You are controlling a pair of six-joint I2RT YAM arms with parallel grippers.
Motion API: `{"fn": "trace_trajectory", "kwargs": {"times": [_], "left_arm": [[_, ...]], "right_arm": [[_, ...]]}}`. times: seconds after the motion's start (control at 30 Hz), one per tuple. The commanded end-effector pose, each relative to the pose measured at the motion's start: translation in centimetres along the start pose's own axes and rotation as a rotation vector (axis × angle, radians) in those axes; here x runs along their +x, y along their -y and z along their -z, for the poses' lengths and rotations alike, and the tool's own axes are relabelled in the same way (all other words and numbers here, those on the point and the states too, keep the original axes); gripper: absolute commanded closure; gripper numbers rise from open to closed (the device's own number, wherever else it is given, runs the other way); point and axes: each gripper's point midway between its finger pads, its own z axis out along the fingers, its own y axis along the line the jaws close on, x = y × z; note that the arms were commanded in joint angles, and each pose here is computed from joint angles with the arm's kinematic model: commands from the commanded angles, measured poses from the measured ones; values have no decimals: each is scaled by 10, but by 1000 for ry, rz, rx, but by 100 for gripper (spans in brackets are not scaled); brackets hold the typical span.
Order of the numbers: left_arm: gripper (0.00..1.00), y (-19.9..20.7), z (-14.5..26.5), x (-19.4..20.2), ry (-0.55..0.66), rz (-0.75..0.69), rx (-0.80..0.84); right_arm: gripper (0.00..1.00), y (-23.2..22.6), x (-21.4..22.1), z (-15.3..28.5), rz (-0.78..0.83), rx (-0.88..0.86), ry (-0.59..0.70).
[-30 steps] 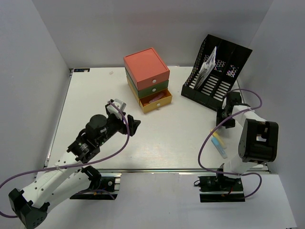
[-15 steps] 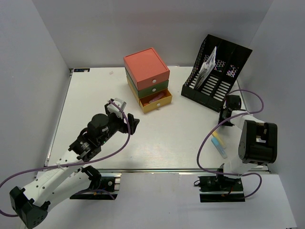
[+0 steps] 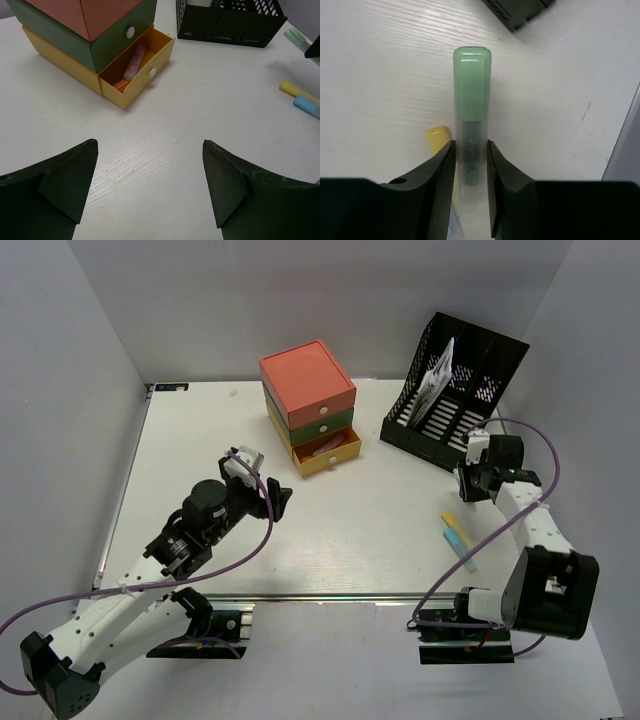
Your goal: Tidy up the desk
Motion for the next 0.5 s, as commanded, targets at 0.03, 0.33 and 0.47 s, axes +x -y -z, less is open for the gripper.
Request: {"fn": "trace_trajectory", "kwargs": {"times": [0.03,0.33,0.47], "left_arm": [[6,0,3,-8,45,-10,5],[7,-4,10,-14,117,-57,5],[7,-9,12,-8,125,-62,-18]], "right_arm": [[100,-51,-14,49,233,-336,55],[100,-133,-83,52,661,-686,278],[100,-165,-134,42,919,-634,379]]}}
